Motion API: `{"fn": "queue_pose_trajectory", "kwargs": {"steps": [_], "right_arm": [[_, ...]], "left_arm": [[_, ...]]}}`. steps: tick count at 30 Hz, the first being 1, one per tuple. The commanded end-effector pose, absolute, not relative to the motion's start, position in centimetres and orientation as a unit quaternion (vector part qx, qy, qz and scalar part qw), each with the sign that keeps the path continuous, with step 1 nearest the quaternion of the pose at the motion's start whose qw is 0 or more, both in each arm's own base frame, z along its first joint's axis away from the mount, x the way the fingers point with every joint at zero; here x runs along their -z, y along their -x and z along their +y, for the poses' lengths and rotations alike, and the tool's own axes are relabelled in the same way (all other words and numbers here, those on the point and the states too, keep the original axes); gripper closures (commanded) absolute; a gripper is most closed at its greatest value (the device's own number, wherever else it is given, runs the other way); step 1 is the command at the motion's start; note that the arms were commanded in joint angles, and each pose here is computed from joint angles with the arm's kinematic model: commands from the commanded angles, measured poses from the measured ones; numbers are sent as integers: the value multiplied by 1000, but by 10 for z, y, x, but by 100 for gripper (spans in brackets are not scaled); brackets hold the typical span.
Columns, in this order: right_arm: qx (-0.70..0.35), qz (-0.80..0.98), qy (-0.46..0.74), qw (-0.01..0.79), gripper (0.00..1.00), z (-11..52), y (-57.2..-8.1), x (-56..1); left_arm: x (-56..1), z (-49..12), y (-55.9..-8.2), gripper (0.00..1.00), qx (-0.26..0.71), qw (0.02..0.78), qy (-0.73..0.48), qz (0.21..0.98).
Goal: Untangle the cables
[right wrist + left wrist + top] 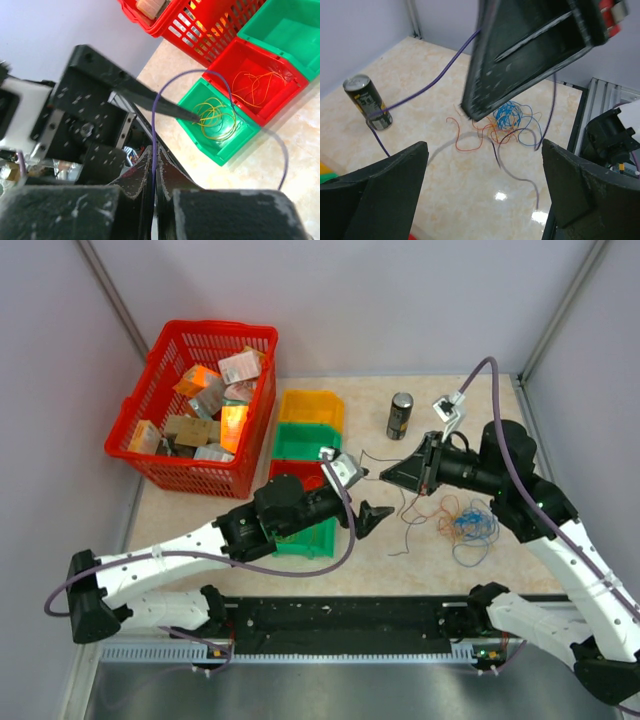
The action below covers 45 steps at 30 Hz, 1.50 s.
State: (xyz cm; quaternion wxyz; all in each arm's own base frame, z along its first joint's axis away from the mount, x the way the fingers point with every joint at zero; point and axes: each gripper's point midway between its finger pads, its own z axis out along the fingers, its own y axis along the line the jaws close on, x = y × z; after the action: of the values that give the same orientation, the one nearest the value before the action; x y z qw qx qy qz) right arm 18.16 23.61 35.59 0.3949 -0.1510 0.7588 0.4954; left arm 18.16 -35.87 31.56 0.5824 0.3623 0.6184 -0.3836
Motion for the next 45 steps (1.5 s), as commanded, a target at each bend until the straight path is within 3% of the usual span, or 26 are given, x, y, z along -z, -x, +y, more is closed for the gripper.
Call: {"fn": "queue_pose_trajectory", "kwargs": {"steps": [1, 8, 17, 20, 24, 25, 40, 43, 45], "right_arm": [[-506, 740, 144, 419, 100, 234, -182, -386], [-512, 754, 100, 400, 100, 236, -191, -382], [-519, 755, 98, 390, 100, 233, -180, -377], [-518, 756, 101, 387, 100, 233, -179, -373], [-521, 755, 111, 382, 100, 236, -178, -374], [-524, 754, 115, 379, 100, 236, -177, -375], [-521, 757, 157, 361, 100, 238, -165, -372], [-528, 752, 170, 355, 100, 239, -160, -374], [-530, 750, 177, 355, 100, 239, -158, -376]], "left_arm": [[-344, -370, -181, 2, 343, 635, -345, 600], [-336, -402, -177, 14, 320, 643, -327, 615], [-333, -370, -230, 23, 162, 694, -220, 666], [-330, -364, -227, 21, 157, 697, -220, 665], [-330, -359, -225, 1, 158, 697, -223, 663], [-329, -358, -225, 1, 155, 697, -227, 662], [-338, -344, -238, 2, 104, 713, -281, 634], [-335, -360, -223, 7, 157, 693, -359, 605], [-336, -366, -210, 18, 190, 687, -395, 579]]}}
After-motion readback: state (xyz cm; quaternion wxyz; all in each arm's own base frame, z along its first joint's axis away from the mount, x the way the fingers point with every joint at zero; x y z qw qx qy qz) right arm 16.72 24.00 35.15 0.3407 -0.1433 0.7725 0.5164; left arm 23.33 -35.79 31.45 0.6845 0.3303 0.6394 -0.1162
